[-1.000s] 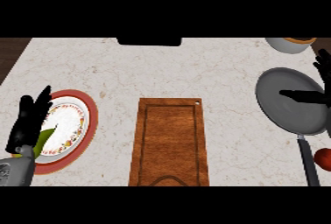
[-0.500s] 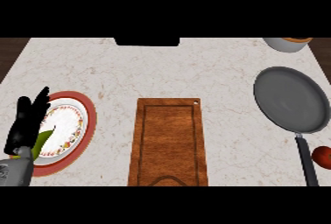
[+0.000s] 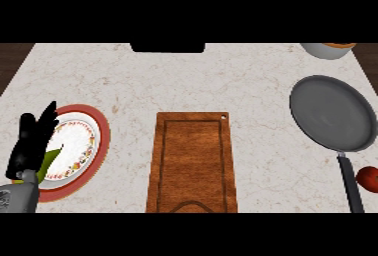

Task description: Pick the bell pepper from the cutting board and place it in the pan

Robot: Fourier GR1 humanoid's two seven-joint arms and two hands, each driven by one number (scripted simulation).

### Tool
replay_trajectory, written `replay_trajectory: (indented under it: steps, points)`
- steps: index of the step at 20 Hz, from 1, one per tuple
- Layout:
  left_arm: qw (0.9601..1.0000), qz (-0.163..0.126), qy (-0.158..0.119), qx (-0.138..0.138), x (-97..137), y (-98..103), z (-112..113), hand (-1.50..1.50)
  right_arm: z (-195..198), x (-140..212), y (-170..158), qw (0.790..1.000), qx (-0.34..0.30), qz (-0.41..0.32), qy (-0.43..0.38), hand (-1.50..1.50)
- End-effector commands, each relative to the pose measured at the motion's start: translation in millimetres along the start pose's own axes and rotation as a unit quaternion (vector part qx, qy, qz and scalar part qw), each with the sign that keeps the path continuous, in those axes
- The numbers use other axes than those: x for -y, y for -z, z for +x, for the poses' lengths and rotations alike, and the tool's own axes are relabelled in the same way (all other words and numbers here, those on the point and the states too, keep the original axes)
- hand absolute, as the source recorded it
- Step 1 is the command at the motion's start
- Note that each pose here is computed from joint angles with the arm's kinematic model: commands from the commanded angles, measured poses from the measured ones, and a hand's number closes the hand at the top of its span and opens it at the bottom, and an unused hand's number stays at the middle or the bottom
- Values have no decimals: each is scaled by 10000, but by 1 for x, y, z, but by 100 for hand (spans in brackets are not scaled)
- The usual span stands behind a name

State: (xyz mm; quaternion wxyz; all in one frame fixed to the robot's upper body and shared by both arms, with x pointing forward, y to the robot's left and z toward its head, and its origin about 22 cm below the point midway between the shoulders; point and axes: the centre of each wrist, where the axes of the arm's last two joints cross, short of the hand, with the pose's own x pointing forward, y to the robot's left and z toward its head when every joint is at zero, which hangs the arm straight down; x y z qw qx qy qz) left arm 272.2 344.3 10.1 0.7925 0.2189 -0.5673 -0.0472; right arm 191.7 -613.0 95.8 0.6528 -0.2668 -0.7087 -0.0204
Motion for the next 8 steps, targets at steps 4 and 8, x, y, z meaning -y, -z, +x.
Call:
replay_trajectory:
  steps: [4, 8]
  points:
    - [10000, -27, 52, -39, -4, -5, -5, 0, 18, 45, -22, 9993, 191, 329, 31, -150]
    - [10000, -11, 21, -61, 0, 2, -6, 0, 11, 44, -28, 9989, 268, 385, -55, -150]
